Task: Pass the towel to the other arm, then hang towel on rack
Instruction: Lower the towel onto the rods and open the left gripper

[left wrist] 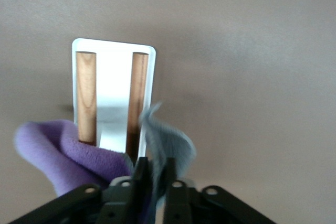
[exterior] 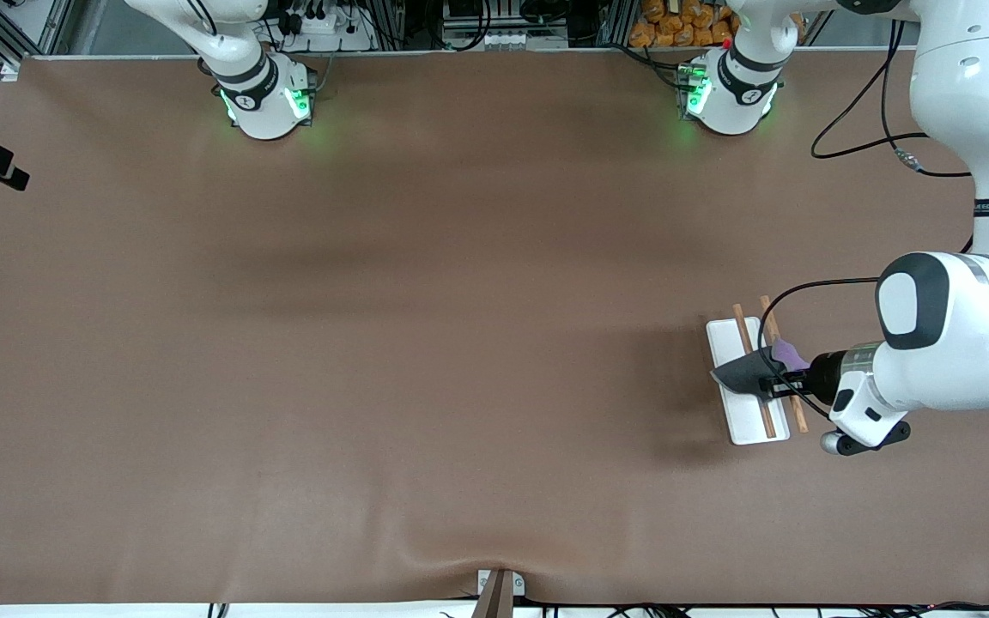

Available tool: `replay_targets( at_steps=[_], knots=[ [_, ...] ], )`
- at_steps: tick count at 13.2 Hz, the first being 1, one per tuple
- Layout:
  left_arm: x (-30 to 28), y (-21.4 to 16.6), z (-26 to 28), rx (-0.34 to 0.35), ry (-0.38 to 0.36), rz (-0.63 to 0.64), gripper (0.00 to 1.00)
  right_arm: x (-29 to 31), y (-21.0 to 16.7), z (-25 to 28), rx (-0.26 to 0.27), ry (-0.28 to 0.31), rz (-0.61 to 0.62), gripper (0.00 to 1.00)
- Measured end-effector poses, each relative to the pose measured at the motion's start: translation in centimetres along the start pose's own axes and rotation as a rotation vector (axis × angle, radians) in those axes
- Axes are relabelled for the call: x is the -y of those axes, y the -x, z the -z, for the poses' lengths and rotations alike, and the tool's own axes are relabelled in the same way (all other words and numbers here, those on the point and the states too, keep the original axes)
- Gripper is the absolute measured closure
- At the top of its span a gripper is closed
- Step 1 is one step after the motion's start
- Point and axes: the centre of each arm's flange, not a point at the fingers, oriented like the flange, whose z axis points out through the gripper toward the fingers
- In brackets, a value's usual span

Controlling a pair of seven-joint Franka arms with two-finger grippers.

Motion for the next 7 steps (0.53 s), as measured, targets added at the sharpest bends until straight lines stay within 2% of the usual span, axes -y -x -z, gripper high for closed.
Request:
replay_targets(
  at_steps=[5, 7],
  knots=[
    [0.1, -0.1, 0.5, -0.011, 0.002, 0.001, 0.16, -0.2, 0.1, 0.5, -0.010, 0.000, -0.005, 0.00],
    [-0.3, 0.0, 2.2, -0.040, 0.004, -0.006, 0.00, -0.2, 0.2, 0.7, -0.015, -0.001, -0.004, 0.00]
  ],
)
